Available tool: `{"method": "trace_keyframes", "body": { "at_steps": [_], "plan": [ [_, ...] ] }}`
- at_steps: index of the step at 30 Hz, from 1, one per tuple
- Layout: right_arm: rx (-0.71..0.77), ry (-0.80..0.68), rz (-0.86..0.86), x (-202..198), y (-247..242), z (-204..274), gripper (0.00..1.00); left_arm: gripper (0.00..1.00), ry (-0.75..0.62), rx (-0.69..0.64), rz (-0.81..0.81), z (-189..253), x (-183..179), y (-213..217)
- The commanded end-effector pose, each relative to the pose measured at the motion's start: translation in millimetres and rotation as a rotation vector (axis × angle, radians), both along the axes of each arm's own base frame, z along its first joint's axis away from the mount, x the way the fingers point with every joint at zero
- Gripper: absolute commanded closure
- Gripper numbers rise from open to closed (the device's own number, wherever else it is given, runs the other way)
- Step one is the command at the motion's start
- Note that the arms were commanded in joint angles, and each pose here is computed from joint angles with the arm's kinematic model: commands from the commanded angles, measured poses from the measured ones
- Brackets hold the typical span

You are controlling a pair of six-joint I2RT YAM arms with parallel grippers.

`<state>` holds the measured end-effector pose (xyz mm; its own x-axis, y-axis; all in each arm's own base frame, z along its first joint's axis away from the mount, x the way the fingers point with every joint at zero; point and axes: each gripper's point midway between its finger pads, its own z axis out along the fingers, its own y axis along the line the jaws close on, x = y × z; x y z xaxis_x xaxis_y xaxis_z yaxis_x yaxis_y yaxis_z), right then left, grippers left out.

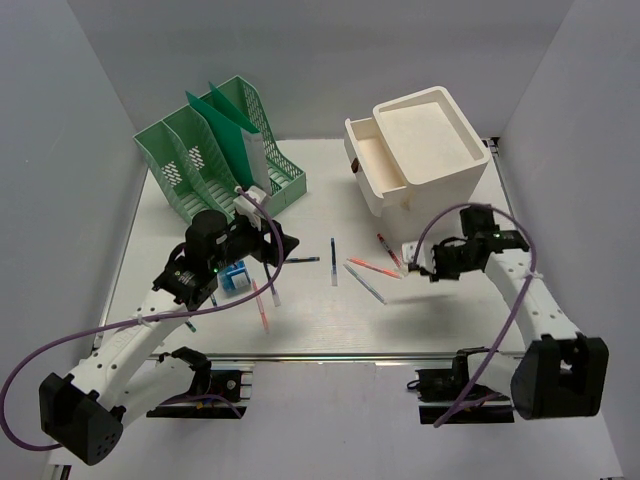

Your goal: Organize the desk

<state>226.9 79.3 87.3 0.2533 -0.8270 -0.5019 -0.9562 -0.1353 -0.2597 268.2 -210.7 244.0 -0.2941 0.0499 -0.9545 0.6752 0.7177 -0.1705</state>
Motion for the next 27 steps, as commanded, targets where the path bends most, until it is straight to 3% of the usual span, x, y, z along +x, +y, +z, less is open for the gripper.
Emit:
{"method": "trace_keyframes", "body": {
  "at_steps": [1,8,9,13,19,23,27],
  "plan": [
    [0.316,-0.067,-0.051,12.1,48.1,83.4,1.00,0.20,-0.020,-0.019,-0.036,3.2,-3.5,-5.1],
    [0.694,-0.121,-0.238,39.0,94.7,198.6,1.00,0.21,-0.016,-0.016,-0.049,-2.7,-2.9,-7.6],
    [0.745,-0.066,-0.307,41.5,98.5,210.0,1.00,0.20,-0.019,-0.016,-0.050,-2.7,-2.8,-7.6],
    [0.904,-0.086,-0.409,67.7,116.2,284.4,1.00,0.20,-0.022,-0.021,-0.057,-4.9,-2.9,-9.1],
    [1.083,-0.095,-0.562,117.2,133.3,351.5,1.00,0.20,-0.029,-0.023,-0.040,-7.2,-0.9,-7.1],
    [1.134,-0.074,-0.707,164.2,140.4,354.8,1.00,0.20,-0.028,-0.017,-0.025,-8.7,1.3,-5.4],
    [1.141,-0.144,-0.813,202.4,138.3,340.2,1.00,0.20,-0.017,-0.010,-0.019,-12.6,3.1,-5.2]
  ]
}}
